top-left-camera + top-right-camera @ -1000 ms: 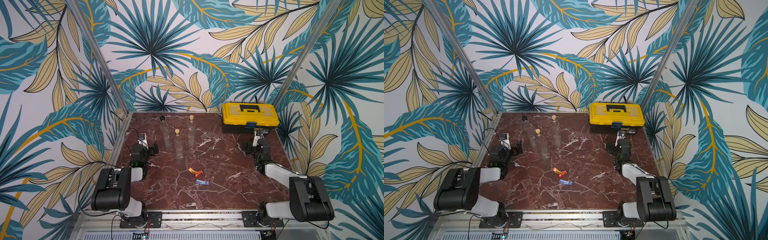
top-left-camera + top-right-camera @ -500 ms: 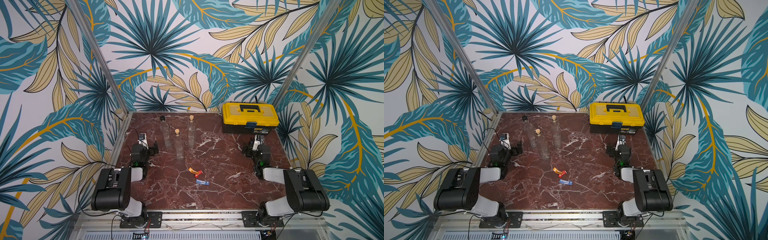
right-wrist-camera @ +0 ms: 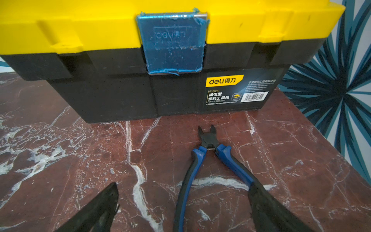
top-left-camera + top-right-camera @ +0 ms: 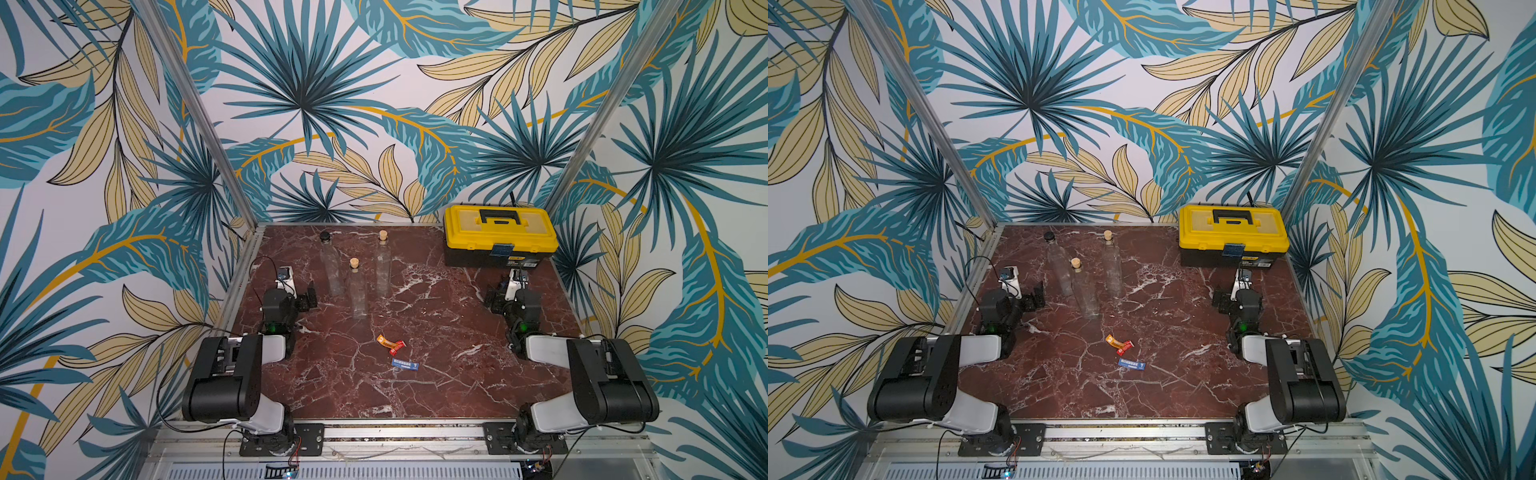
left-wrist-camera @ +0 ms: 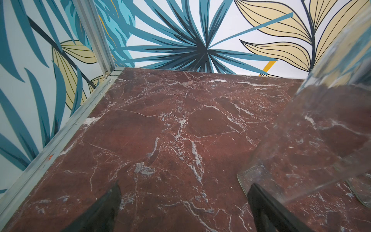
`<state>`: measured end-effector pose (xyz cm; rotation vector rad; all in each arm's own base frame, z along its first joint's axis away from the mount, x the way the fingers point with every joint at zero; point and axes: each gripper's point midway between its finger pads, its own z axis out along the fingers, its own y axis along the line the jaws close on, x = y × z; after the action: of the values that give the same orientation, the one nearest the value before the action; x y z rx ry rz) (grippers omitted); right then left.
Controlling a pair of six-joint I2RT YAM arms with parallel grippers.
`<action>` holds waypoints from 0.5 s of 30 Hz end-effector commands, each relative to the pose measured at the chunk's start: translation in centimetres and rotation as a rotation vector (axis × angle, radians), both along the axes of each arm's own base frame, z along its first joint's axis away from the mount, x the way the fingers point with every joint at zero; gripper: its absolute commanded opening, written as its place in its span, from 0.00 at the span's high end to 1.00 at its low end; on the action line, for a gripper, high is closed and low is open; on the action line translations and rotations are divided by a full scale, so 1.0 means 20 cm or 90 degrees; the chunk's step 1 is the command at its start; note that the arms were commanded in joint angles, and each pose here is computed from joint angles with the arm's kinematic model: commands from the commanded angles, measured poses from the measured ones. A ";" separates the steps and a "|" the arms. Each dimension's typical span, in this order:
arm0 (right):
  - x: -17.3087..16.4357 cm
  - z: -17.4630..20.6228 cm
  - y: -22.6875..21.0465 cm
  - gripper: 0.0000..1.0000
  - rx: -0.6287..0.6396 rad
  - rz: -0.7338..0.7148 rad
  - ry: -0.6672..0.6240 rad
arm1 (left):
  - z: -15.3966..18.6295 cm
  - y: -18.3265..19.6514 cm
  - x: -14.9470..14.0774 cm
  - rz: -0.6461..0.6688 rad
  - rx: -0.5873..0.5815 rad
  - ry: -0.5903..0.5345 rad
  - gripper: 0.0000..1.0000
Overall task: Remove the label from the bottle
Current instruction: Reset both arms
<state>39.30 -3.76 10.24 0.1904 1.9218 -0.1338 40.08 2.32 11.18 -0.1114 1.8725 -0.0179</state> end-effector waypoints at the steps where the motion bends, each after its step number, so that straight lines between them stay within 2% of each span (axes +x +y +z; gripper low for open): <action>1: 0.01 0.03 0.00 0.00 -0.003 0.006 -0.013 | 0.01 -0.01 0.01 -0.002 0.011 -0.009 0.00; 15: 0.01 0.03 0.00 0.00 -0.003 0.006 -0.012 | 0.02 -0.03 0.02 -0.013 0.020 -0.010 0.01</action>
<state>39.31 -3.70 10.23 0.1881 1.9225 -0.1306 40.09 2.04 11.16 -0.0923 1.8739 -0.0105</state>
